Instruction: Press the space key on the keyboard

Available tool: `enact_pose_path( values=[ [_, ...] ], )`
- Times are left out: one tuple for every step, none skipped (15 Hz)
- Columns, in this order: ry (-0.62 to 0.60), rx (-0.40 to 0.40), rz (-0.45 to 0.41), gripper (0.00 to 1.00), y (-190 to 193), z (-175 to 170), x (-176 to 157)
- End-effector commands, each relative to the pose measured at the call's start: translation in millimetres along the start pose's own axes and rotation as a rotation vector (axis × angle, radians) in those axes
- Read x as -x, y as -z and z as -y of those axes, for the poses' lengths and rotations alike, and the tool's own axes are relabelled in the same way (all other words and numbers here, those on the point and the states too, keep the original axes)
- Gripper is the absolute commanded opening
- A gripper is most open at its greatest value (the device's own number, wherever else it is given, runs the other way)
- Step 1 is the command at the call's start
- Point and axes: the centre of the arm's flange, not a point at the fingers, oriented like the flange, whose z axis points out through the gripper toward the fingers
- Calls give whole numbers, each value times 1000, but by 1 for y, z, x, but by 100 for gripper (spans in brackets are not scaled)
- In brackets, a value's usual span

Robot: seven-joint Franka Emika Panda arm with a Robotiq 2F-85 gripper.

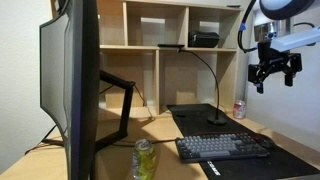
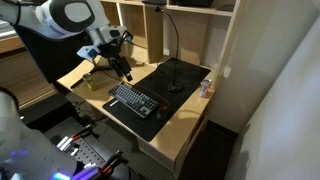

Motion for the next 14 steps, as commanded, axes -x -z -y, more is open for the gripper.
enact_pose_path(
  values=[
    [0,0,0,100,0,0,0],
    [-18,21,-7,100,-1,-1,-1],
    [-43,39,-6,100,-1,-1,-1],
    [-62,35,33,100,1,0,0],
    [-76,17,96,100,3,1,3],
    [-102,-20,129,100,3,3,4],
    [-117,-124,119,100,7,7,3],
    [-168,-157,138,100,9,10,1],
    [-193,-216,149,100,13,14,1],
    [-230,-266,158,100,15,16,-1],
    [-268,-304,191,100,18,18,-2],
    [-216,-244,145,100,13,15,4],
    [-221,-254,145,100,16,15,3],
    [-220,-252,144,100,16,15,3]
  ],
)
